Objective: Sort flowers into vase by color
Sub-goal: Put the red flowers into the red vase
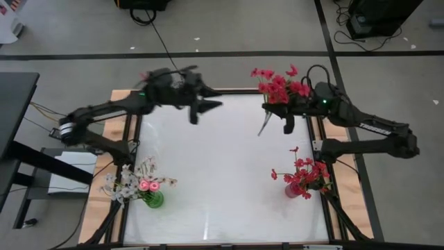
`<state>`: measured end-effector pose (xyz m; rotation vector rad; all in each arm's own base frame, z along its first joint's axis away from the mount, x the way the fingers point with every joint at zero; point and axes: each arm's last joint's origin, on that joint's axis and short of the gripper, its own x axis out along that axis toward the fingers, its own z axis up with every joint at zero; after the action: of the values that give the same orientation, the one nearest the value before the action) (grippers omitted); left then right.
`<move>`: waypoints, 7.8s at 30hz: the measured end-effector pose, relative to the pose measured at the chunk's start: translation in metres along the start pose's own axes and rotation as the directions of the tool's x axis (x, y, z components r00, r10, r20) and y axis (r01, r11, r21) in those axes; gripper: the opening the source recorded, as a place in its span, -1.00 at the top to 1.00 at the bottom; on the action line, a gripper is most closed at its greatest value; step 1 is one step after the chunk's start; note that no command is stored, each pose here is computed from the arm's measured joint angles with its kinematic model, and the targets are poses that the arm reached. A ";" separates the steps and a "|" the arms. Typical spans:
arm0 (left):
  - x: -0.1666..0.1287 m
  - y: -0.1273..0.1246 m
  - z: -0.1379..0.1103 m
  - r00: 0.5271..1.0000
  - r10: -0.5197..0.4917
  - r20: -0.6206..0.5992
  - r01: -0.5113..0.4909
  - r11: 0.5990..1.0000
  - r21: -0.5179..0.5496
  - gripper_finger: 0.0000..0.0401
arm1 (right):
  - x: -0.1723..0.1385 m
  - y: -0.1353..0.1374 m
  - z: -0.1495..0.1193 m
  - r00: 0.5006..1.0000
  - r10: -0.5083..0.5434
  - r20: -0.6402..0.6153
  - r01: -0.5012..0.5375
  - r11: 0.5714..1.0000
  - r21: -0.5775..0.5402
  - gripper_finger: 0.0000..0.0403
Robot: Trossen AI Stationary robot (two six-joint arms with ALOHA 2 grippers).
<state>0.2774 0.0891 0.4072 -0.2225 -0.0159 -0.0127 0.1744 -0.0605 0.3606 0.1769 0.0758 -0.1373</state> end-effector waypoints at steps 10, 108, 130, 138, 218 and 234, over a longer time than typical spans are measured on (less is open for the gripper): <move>-0.046 -0.027 0.017 0.997 0.075 -0.018 -0.073 0.994 0.077 -0.06 | -0.070 0.022 -0.019 0.972 -0.178 -0.156 0.204 0.963 0.175 0.93; -0.043 -0.025 0.015 0.997 0.077 -0.022 -0.076 0.995 0.071 -0.06 | -0.121 0.044 -0.078 0.718 0.695 -0.051 -0.695 0.719 0.010 0.93; -0.043 -0.025 0.015 0.997 0.077 -0.021 -0.076 0.995 0.071 -0.06 | -0.090 0.035 -0.105 0.846 0.521 -0.115 -0.524 0.852 0.001 0.92; -0.043 -0.025 0.015 0.997 0.078 -0.022 -0.076 0.995 0.071 -0.06 | -0.081 0.031 -0.126 0.845 0.514 -0.150 -0.516 0.856 0.024 0.92; -0.044 -0.025 0.016 0.997 0.078 -0.021 -0.076 0.995 0.071 -0.06 | -0.160 0.034 -0.030 0.857 -0.062 -0.512 0.125 0.988 0.090 -0.25; -0.043 -0.025 0.016 0.997 0.078 -0.021 -0.076 0.995 0.071 -0.06 | -0.136 0.014 -0.040 0.718 -0.626 -0.303 0.696 0.653 0.300 -0.10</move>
<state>0.2334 0.0684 0.4272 -0.1522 0.0159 0.0616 0.0400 -0.0220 0.3359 0.5704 0.2912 -0.8935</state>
